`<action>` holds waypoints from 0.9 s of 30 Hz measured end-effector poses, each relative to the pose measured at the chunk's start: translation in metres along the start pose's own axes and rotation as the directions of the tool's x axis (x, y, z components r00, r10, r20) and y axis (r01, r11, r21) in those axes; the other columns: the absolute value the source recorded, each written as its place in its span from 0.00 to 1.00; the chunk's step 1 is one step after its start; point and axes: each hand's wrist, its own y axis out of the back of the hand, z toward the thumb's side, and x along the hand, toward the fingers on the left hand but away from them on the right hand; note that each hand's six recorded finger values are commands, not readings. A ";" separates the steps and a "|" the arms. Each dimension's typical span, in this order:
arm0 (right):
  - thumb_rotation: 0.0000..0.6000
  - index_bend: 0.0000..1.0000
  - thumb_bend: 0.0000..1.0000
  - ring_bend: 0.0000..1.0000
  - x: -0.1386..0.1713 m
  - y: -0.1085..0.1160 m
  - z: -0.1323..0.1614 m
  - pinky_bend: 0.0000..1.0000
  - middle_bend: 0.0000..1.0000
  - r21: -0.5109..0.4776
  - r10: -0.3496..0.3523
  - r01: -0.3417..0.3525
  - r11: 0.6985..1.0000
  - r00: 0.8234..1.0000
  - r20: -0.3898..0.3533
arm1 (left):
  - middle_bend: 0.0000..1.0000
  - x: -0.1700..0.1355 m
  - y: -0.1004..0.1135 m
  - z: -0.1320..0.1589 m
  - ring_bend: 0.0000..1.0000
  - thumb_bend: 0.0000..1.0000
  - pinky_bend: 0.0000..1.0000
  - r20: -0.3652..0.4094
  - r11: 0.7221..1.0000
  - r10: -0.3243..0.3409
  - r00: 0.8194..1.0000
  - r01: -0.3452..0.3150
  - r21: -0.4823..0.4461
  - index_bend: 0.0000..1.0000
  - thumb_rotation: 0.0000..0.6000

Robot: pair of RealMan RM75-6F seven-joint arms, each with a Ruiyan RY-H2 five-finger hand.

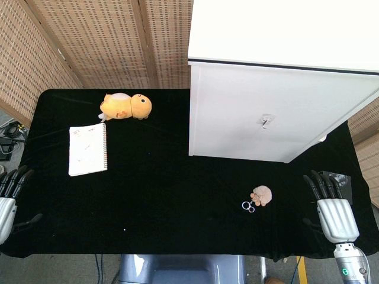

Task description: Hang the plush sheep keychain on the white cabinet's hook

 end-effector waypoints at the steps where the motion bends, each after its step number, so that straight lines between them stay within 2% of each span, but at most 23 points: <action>1: 1.00 0.00 0.00 0.00 0.000 0.000 0.000 0.00 0.00 0.001 0.002 -0.002 1.000 1.000 0.000 | 0.00 0.000 0.000 0.000 0.00 0.00 0.00 0.001 1.000 0.000 1.000 0.000 0.001 0.00 1.00; 6: 1.00 0.00 0.00 0.01 -0.001 -0.004 0.002 0.00 0.03 0.009 0.021 -0.020 1.000 1.000 -0.011 | 0.00 0.001 0.001 0.001 0.00 0.00 0.00 0.004 1.000 0.002 1.000 -0.002 0.002 0.00 1.00; 7: 1.00 0.00 0.00 0.06 -0.002 -0.005 0.003 0.00 0.10 0.012 0.024 -0.024 1.000 1.000 -0.019 | 0.00 0.001 0.001 0.001 0.00 0.00 0.00 0.005 1.000 0.002 1.000 -0.002 0.002 0.00 1.00; 8: 1.00 0.00 0.00 0.16 -0.004 -0.005 0.005 0.07 0.21 0.015 0.026 -0.026 1.000 0.999 -0.025 | 0.00 0.002 0.001 0.001 0.00 0.00 0.00 0.004 1.000 0.002 1.000 -0.002 0.003 0.00 1.00; 9: 1.00 0.01 0.00 0.25 -0.006 -0.006 0.006 0.16 0.30 0.018 0.028 -0.028 0.999 0.999 -0.032 | 0.00 0.002 0.000 0.001 0.00 0.00 0.00 0.003 1.000 0.001 1.000 -0.001 0.003 0.00 1.00; 11: 1.00 0.04 0.00 0.51 -0.010 -0.008 0.011 0.62 0.52 0.028 0.036 -0.035 0.999 0.998 -0.054 | 0.00 0.004 -0.001 0.001 0.00 0.00 0.00 0.000 1.000 -0.003 1.000 0.003 0.004 0.00 1.00; 13: 1.00 0.08 0.00 0.66 -0.019 -0.010 0.020 0.90 0.65 0.047 0.050 -0.045 0.998 0.994 -0.095 | 0.00 0.007 -0.002 0.000 0.00 0.00 0.00 -0.005 1.000 -0.006 1.000 0.006 0.006 0.00 1.00; 14: 1.00 0.10 0.00 0.72 -0.023 -0.011 0.025 0.97 0.71 0.058 0.057 -0.051 0.997 0.991 -0.118 | 0.00 0.008 -0.002 0.000 0.00 0.00 0.00 -0.007 1.000 -0.008 1.000 0.008 0.007 0.00 1.00; 15: 1.00 0.12 0.02 0.75 -0.027 -0.013 0.030 0.99 0.73 0.068 0.067 -0.058 0.996 0.988 -0.141 | 0.00 0.009 -0.003 0.000 0.00 0.00 0.00 -0.010 1.000 -0.012 1.000 0.012 0.009 0.00 1.00; 18: 1.00 0.18 0.16 0.80 -0.040 -0.019 0.050 1.00 0.80 0.101 0.118 -0.097 0.990 0.966 -0.229 | 0.00 0.012 -0.007 -0.002 0.00 0.00 0.00 -0.020 1.000 -0.021 1.000 0.021 0.015 0.00 1.00; 20: 1.00 0.24 0.26 0.83 -0.051 -0.024 0.069 1.00 0.84 0.130 0.156 -0.122 0.984 0.942 -0.298 | 0.00 0.014 -0.009 -0.004 0.00 0.00 0.00 -0.025 1.000 -0.024 0.999 0.024 0.018 0.00 1.00; 23: 1.00 0.31 0.36 0.86 -0.066 -0.030 0.096 1.00 0.88 0.152 0.204 -0.157 0.976 0.899 -0.387 | 0.00 0.017 -0.011 -0.005 0.00 0.00 0.00 -0.033 0.999 -0.028 0.999 0.029 0.022 0.00 1.00; 25: 1.00 0.34 0.38 0.87 -0.076 -0.035 0.114 1.00 0.88 0.156 0.230 -0.179 0.971 0.870 -0.435 | 0.00 0.019 -0.012 -0.006 0.00 0.00 0.00 -0.038 0.999 -0.030 0.999 0.031 0.023 0.00 1.00; 27: 1.00 0.37 0.39 0.87 -0.085 -0.039 0.127 1.00 0.89 0.155 0.247 -0.197 0.968 0.851 -0.463 | 0.00 0.020 -0.012 -0.007 0.00 0.00 0.00 -0.042 0.999 -0.032 0.999 0.033 0.024 0.00 1.00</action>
